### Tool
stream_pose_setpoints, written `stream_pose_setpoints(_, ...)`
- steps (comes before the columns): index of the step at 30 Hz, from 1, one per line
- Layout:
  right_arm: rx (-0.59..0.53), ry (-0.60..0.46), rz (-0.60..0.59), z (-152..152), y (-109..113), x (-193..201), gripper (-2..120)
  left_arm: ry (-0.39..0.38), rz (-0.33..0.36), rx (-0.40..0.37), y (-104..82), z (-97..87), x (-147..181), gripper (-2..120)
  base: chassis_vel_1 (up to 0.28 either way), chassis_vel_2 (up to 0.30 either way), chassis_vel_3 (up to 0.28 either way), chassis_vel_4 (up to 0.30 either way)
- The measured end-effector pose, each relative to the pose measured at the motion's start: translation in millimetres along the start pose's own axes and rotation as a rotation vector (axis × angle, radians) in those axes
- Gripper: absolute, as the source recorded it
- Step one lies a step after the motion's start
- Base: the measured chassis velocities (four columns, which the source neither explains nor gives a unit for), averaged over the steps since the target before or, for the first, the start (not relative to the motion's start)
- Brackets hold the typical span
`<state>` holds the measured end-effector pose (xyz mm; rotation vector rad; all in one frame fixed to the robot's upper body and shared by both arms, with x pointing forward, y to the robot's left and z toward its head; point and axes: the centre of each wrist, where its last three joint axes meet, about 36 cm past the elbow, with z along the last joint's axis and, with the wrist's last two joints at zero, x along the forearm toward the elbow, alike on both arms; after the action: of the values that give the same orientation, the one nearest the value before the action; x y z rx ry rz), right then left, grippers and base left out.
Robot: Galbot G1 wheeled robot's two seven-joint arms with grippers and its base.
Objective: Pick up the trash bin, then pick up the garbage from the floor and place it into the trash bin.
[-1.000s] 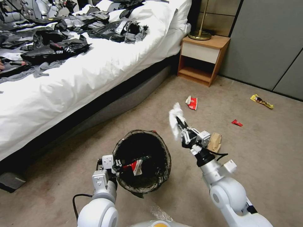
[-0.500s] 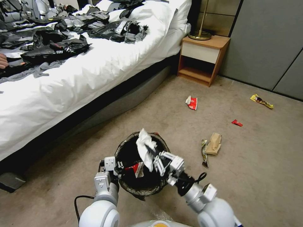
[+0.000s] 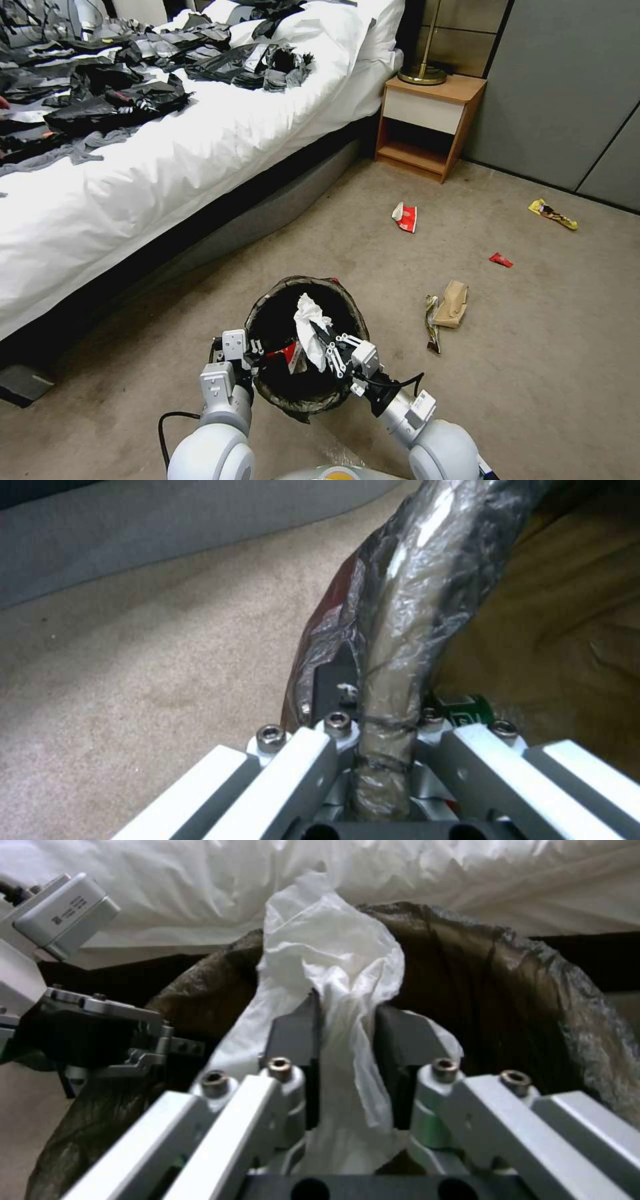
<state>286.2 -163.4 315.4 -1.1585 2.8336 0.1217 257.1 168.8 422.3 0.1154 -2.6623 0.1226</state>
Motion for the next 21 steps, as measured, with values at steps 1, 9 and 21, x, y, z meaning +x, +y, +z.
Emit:
stream_pose_setpoints(1, 0.0, -0.002, 0.0, -0.8, 0.2, -0.2, 25, -0.001, -0.001, 0.001, 0.4, -0.5, -0.4, 0, 0.0, 0.0, 0.0, 0.0)
stream_pose_setpoints(9, 0.002, -0.013, -0.003, -5.9, 2.2, -1.7, 57, -0.008, -0.004, 0.004, 2.0, -3.3, 0.8, 0, 0.0, 0.0, 0.0, 0.0)
stream_pose_setpoints(21, 0.002, -0.031, -0.007, -14.1, 5.7, -2.2, 97, -0.007, -0.004, 0.005, 1.3, -2.8, 1.7, 0, 0.0, 0.0, 0.0, 0.0)
